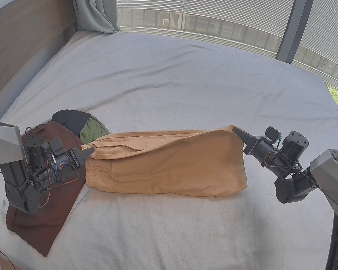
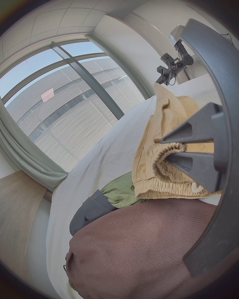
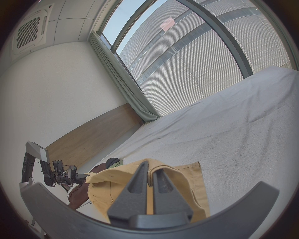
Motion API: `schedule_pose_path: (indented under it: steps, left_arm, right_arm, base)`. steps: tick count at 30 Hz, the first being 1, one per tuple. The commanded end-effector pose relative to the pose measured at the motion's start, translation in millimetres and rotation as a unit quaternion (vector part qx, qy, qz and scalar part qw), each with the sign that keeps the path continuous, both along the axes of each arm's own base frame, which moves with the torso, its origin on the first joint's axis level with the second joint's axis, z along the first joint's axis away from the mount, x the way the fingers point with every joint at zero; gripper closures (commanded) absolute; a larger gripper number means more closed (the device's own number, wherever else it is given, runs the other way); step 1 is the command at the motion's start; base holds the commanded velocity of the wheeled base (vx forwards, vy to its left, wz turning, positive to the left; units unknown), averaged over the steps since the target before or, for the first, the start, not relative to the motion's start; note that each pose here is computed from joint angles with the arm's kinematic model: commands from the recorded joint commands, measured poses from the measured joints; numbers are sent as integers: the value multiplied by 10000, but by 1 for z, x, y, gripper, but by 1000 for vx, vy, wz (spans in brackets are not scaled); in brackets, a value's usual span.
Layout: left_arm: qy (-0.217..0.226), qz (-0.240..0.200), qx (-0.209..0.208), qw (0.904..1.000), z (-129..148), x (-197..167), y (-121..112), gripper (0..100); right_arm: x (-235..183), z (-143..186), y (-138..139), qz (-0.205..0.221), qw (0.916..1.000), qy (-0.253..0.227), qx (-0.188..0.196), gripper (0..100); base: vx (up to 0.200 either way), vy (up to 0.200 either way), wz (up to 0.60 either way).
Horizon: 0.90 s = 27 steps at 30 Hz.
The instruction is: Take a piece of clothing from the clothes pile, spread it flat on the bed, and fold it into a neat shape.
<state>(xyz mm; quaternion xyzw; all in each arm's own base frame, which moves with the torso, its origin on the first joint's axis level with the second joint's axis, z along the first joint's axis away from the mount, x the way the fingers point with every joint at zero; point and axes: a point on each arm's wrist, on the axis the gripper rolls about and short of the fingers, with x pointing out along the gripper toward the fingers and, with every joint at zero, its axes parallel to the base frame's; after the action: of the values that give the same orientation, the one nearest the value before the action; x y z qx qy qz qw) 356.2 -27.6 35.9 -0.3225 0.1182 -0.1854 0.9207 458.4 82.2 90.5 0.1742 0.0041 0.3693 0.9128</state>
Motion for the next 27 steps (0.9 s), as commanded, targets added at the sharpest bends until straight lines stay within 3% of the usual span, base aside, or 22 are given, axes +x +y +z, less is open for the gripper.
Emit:
schedule_pose_path:
  steps: [1, 21, 22, 23, 27]
  left_arm:
    - [46, 84, 13, 10000, -10, 8, -1, 100]
    - [12, 113, 25, 9999, -19, 18, -4, 100]
    - [4, 113, 24, 9999, -19, 18, -4, 0]
    - [12, 121, 25, 9999, -19, 19, -4, 0]
    - [-155, 169, -7, 9997, -13, 25, -2, 0]
  right_arm:
    - [5, -8, 1, 10, 10000, 98, -11, 100]
    - [19, -28, 4, -6, 9996, 276, -42, 100]
    - [19, -29, 5, 2, 9996, 283, -44, 100]
    - [20, -28, 5, 2, 9996, 268, -41, 0]
    - [22, -28, 6, -44, 9997, 231, -29, 0]
  base:
    - [0, 0, 0]
    - [0, 0, 0]
    - [0, 0, 0]
    - [0, 0, 0]
    - [0, 0, 0]
